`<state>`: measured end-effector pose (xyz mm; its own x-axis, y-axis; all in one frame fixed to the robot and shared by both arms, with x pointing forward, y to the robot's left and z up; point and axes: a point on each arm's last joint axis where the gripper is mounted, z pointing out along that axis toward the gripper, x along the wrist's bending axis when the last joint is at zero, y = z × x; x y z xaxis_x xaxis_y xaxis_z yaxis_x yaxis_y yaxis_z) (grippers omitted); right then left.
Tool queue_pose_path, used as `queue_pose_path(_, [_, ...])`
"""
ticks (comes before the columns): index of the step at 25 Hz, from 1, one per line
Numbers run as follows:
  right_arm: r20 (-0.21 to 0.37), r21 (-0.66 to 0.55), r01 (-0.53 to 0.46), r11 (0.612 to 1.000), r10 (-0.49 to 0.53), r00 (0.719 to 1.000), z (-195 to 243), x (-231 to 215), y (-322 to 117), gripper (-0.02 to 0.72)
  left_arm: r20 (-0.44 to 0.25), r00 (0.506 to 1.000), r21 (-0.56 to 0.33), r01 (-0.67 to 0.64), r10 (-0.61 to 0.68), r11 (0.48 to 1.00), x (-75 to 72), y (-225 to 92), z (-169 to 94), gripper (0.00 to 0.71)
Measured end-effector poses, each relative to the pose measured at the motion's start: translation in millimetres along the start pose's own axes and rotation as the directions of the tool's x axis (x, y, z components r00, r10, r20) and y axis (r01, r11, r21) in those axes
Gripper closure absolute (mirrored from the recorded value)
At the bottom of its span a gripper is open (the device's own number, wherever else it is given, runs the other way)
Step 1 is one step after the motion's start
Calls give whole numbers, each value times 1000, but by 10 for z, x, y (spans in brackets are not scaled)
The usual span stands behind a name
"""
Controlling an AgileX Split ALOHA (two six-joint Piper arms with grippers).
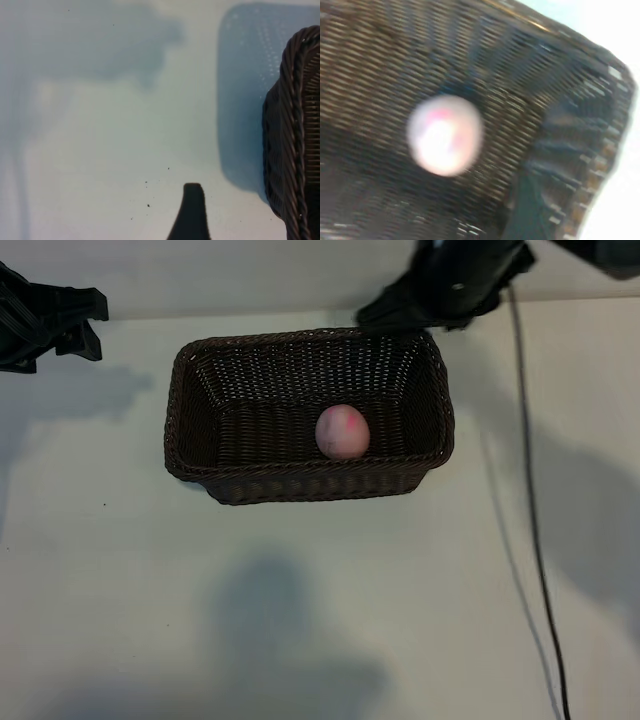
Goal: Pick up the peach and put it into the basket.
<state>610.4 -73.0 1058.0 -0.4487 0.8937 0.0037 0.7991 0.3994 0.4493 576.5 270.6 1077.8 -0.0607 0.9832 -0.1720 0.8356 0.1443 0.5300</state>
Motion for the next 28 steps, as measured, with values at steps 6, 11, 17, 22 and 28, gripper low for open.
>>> queue_pose_path(6, [61,53,-112,992,108,992,2,-527,-40,191,0,1000,0,1,-1,1000,0,0,0,119])
queue_pose_path(11, [95,88,-166,982,158,983,-11,-817,-94,193,0,1000,0,1,-1,1000,0,0,0,119])
queue_pose_path(17, [98,98,-172,980,163,982,-14,-846,-107,193,0,1000,0,1,-1,1000,0,0,0,119])
queue_pose_path(22, [98,94,-172,981,163,982,-14,-847,-103,193,0,1000,0,1,-1,1000,0,0,0,119])
queue_pose_path(28, [98,89,-172,981,163,982,-13,-847,-99,193,0,1000,0,1,-1,1000,0,0,0,119])
